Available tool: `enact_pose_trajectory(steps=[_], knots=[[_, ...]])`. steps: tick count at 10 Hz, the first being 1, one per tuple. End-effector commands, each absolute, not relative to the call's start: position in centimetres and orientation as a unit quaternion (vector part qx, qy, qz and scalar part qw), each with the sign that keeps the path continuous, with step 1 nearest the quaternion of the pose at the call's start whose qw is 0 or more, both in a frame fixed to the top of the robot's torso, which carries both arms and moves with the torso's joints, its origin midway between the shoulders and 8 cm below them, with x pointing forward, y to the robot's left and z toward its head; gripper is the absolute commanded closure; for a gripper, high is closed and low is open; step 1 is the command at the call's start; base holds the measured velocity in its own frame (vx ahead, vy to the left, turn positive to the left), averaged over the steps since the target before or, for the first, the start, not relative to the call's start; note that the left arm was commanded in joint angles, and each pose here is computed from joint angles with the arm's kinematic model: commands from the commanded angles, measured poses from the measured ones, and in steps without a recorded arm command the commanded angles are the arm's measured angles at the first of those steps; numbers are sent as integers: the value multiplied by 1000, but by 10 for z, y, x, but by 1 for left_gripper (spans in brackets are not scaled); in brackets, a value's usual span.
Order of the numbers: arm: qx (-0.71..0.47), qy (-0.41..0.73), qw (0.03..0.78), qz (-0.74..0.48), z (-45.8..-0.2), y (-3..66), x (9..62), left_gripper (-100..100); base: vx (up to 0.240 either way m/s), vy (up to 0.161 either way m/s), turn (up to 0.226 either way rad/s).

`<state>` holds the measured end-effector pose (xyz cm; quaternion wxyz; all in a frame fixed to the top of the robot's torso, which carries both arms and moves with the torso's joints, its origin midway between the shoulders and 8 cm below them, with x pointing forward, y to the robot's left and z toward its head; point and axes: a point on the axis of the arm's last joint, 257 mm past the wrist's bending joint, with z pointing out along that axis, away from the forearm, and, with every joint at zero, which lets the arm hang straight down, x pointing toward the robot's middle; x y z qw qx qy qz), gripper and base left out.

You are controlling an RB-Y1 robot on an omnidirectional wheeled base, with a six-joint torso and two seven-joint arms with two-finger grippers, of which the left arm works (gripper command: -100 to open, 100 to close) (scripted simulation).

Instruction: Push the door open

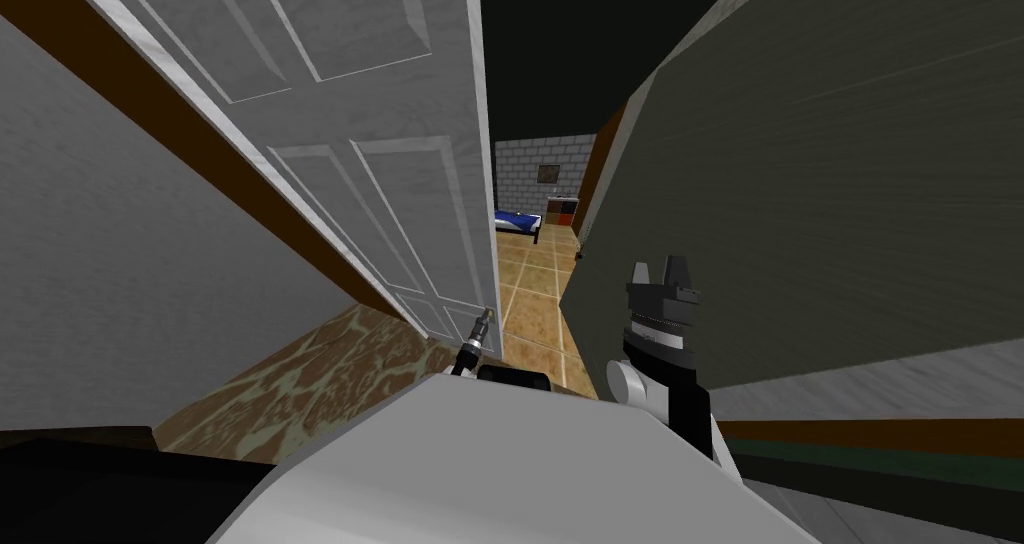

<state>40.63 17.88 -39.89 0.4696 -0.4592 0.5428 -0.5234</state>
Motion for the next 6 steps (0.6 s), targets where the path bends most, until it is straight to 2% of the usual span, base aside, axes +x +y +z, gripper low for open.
enact_pose_trajectory(steps=[1,5,6], knots=[[-459,537,483,-517,-394,195,412,100,144,-78,49],[-469,529,500,-501,-393,223,418,100,191,-57,68],[-469,532,492,-506,-395,214,414,-100,-18,-21,58]])
